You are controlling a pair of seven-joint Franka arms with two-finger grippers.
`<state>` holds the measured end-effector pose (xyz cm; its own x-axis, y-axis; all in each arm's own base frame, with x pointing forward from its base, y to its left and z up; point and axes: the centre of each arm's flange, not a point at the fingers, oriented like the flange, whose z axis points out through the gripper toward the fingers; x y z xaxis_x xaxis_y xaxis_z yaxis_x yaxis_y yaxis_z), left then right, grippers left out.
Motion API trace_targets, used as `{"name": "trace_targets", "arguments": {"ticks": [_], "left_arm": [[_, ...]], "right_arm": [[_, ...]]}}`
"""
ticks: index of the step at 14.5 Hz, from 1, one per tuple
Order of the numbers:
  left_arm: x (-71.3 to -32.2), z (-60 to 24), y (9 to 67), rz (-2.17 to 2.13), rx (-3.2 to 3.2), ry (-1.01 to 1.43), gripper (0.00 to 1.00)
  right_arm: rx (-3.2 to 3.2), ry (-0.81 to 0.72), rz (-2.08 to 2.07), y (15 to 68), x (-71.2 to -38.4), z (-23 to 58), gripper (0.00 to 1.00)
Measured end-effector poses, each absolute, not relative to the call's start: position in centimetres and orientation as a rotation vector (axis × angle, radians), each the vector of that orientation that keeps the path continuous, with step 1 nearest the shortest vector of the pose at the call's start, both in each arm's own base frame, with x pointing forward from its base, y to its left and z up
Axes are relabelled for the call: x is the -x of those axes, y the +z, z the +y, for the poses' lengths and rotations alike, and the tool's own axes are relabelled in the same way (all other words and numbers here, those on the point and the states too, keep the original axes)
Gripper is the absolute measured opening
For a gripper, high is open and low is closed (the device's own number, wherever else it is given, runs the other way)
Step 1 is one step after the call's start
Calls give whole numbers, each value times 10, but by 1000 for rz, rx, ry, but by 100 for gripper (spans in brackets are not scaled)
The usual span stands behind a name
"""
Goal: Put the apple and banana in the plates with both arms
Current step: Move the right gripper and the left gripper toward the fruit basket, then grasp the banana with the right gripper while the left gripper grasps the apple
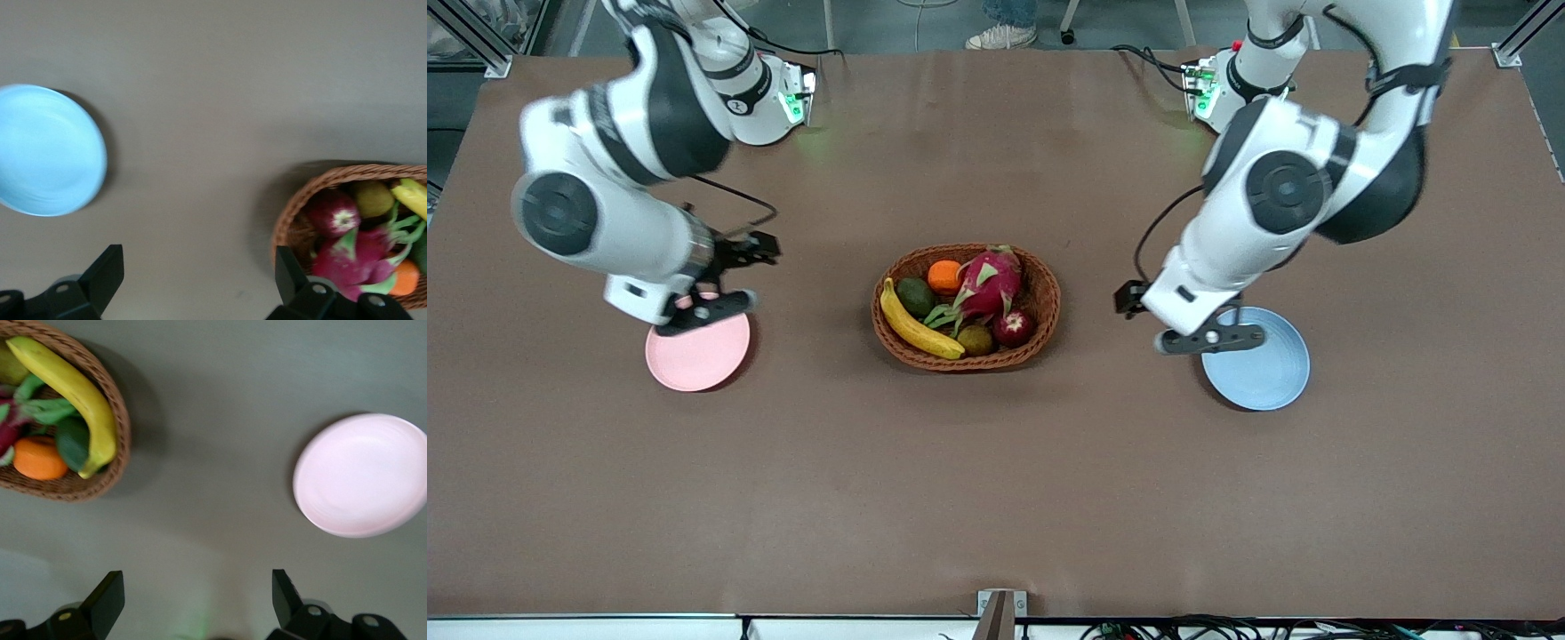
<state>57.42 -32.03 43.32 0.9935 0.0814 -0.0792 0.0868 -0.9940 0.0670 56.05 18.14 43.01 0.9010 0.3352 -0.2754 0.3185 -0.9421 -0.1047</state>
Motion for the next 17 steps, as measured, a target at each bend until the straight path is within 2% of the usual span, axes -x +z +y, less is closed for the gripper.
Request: {"name": "trace_targets", "arguments": {"ticks": [3, 6, 10, 17], "left_arm": [[-570, -352, 397, 183, -3040, -151, 100], [-570, -371, 368, 252, -3018, -158, 100], [-569, -415, 333, 322, -3001, -162, 100], [-563, -458, 273, 394, -2979, -159, 100]], "right_arm": [[3003, 426, -549, 392, -567, 217, 91], [3026, 419, -517, 371, -559, 256, 83], [3063, 410, -447, 346, -547, 298, 78], [3107, 428, -323, 302, -536, 324, 78]]}}
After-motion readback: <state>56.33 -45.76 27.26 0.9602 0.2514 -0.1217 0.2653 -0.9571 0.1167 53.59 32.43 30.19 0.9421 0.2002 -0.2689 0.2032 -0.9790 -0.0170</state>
